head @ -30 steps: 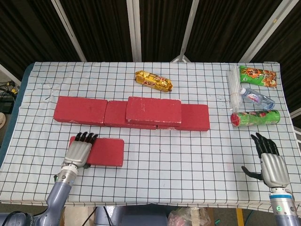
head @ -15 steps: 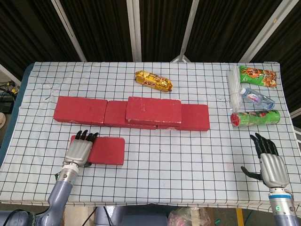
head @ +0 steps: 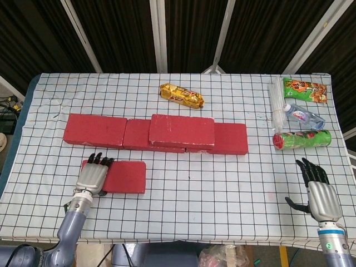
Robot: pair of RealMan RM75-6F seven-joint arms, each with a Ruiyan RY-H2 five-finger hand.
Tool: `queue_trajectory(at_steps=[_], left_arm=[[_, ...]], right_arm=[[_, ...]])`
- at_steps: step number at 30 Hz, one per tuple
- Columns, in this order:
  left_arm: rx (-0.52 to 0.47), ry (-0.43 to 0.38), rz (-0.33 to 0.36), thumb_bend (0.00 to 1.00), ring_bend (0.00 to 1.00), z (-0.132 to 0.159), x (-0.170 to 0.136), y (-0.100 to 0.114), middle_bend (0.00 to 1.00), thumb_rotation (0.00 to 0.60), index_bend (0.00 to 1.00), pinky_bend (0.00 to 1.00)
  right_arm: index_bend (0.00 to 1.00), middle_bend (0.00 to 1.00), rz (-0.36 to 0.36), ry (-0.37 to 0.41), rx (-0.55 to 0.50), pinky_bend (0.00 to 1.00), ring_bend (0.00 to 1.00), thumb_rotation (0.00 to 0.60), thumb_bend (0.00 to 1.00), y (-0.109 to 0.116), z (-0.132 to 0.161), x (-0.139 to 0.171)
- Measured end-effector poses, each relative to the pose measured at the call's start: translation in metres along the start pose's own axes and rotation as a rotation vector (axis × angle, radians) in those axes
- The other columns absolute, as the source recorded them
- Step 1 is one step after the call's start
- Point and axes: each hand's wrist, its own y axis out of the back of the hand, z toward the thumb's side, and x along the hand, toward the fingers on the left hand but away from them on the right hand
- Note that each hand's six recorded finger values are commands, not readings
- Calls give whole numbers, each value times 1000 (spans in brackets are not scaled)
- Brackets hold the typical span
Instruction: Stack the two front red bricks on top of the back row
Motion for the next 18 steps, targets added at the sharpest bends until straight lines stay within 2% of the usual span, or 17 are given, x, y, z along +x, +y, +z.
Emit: queue_trajectory(at_steps=[11, 18], left_arm=[[11, -1, 15, 0, 0, -2, -1, 5, 217, 600, 226, 0], [-25, -54, -5, 0, 0, 5, -9, 17, 214, 600, 230, 0]], right_arm=[[0, 0, -3, -10, 2, 0, 0, 600, 216, -1, -1, -2], [0, 0, -7, -18, 1, 0, 0, 600, 216, 0, -2, -2]])
